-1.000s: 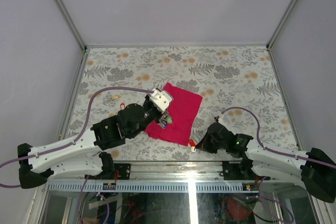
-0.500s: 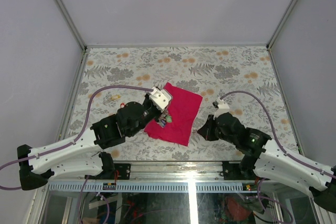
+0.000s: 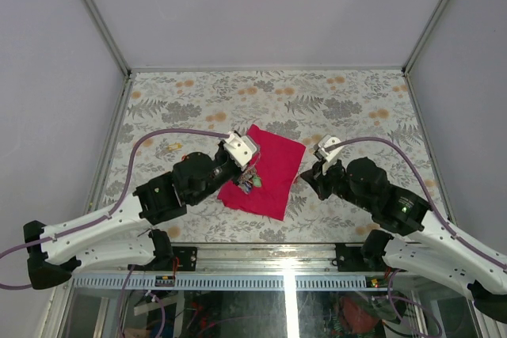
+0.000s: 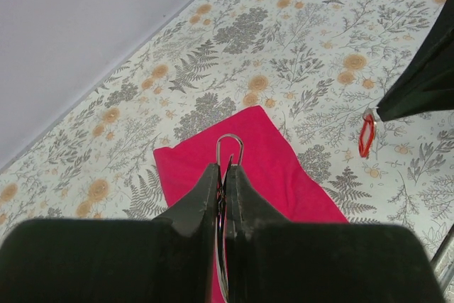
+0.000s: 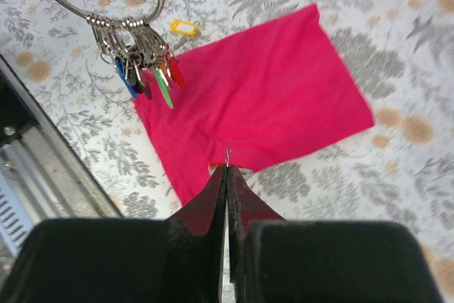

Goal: Put the keys on the keyring

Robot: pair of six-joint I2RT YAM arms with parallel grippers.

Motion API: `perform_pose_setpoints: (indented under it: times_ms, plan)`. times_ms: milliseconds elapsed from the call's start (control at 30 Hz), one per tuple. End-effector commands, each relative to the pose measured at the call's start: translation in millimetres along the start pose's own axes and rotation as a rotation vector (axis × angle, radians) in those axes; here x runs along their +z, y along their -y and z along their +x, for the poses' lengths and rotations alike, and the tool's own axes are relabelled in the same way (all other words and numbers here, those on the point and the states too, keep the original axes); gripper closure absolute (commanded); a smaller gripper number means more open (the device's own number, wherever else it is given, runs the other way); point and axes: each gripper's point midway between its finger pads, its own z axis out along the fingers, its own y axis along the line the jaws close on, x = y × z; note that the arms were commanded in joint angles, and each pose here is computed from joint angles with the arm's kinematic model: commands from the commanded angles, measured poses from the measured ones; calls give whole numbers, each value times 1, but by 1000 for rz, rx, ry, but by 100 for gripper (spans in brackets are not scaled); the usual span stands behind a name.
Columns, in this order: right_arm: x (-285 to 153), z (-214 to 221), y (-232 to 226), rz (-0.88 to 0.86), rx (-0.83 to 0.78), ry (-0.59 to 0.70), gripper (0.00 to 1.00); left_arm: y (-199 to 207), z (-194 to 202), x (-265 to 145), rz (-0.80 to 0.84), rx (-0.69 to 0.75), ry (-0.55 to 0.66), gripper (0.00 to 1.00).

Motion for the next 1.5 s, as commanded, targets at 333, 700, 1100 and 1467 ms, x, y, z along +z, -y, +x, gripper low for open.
perform_pose_setpoints:
  times_ms: [333,700,1100,1467]
  plan:
    - [-21,-111,-24,-127,-432,317,100,1,-74,3,63,-6,162,100]
    - [-22,-145,-50,-233,-526,441,100,5,-74,4,79,-1,176,100]
    - [-16,-148,-63,-300,-659,482,100,4,-62,10,64,-2,145,100]
    - [-3,-152,-64,-297,-679,468,100,5,-59,13,70,-1,136,100]
